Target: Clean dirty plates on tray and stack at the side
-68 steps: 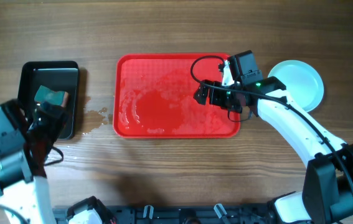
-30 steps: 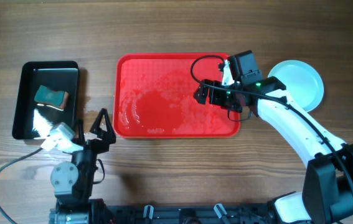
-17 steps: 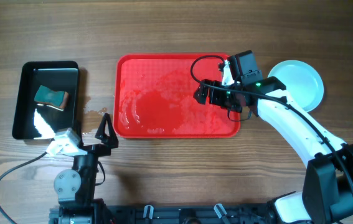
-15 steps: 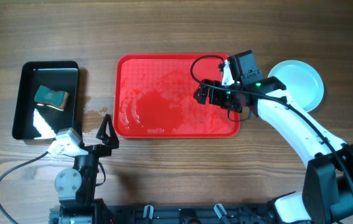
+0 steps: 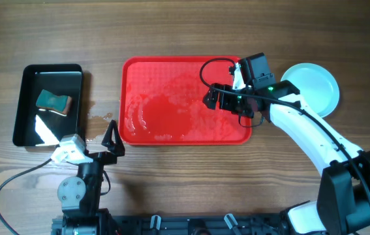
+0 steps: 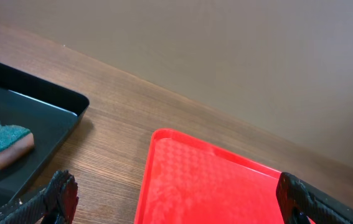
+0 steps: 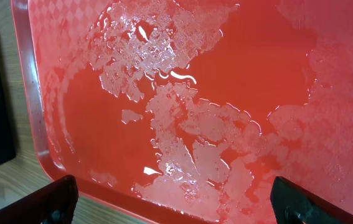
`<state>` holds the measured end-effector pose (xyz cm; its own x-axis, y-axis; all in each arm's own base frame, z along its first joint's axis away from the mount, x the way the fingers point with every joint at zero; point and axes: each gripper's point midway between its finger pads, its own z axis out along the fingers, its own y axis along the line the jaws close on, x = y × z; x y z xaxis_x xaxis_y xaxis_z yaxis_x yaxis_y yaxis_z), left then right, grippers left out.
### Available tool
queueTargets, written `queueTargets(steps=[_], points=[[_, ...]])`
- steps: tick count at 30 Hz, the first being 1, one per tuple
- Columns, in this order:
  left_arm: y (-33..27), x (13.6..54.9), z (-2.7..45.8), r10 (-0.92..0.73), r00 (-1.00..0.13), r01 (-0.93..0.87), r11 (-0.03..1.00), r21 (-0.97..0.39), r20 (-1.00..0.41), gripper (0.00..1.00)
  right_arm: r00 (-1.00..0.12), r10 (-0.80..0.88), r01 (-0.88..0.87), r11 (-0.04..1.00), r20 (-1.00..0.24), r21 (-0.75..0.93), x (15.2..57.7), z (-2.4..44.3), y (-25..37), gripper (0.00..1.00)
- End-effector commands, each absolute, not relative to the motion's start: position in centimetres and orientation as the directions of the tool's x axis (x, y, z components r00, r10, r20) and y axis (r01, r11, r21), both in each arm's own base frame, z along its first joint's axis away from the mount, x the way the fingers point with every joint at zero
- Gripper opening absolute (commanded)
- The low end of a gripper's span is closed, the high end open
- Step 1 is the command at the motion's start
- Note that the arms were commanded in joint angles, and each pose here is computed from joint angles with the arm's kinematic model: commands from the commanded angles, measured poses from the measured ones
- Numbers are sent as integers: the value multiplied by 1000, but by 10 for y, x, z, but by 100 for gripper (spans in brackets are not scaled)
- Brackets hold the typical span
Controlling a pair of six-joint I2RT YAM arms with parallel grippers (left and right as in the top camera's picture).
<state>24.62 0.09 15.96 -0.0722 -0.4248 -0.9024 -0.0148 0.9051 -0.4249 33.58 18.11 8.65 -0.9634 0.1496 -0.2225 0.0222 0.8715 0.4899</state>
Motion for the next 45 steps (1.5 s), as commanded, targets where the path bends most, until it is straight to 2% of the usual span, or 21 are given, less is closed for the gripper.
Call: queueTargets(steps=[1, 3, 8, 11, 45], points=[[2, 246, 157, -402, -69, -20, 915, -402, -913, 100, -963, 143, 17, 878, -229, 479, 336, 84, 179, 100], [6, 246, 157, -394, -61, -43, 919, -392, -917, 100, -963, 143, 17, 878, -229, 479, 336, 84, 179, 100], [4, 246, 157, -215, -70, -19, 977, -214, -974, 100, -963, 143, 17, 878, -229, 479, 336, 84, 179, 100], [4, 246, 157, -185, -71, -17, 983, -184, -980, 100, -963, 143, 17, 878, -229, 479, 336, 84, 179, 100], [4, 246, 157, -186, -71, -17, 983, -185, -980, 100, -957, 139, 11, 893, -253, 449, 340, 83, 174, 100]])
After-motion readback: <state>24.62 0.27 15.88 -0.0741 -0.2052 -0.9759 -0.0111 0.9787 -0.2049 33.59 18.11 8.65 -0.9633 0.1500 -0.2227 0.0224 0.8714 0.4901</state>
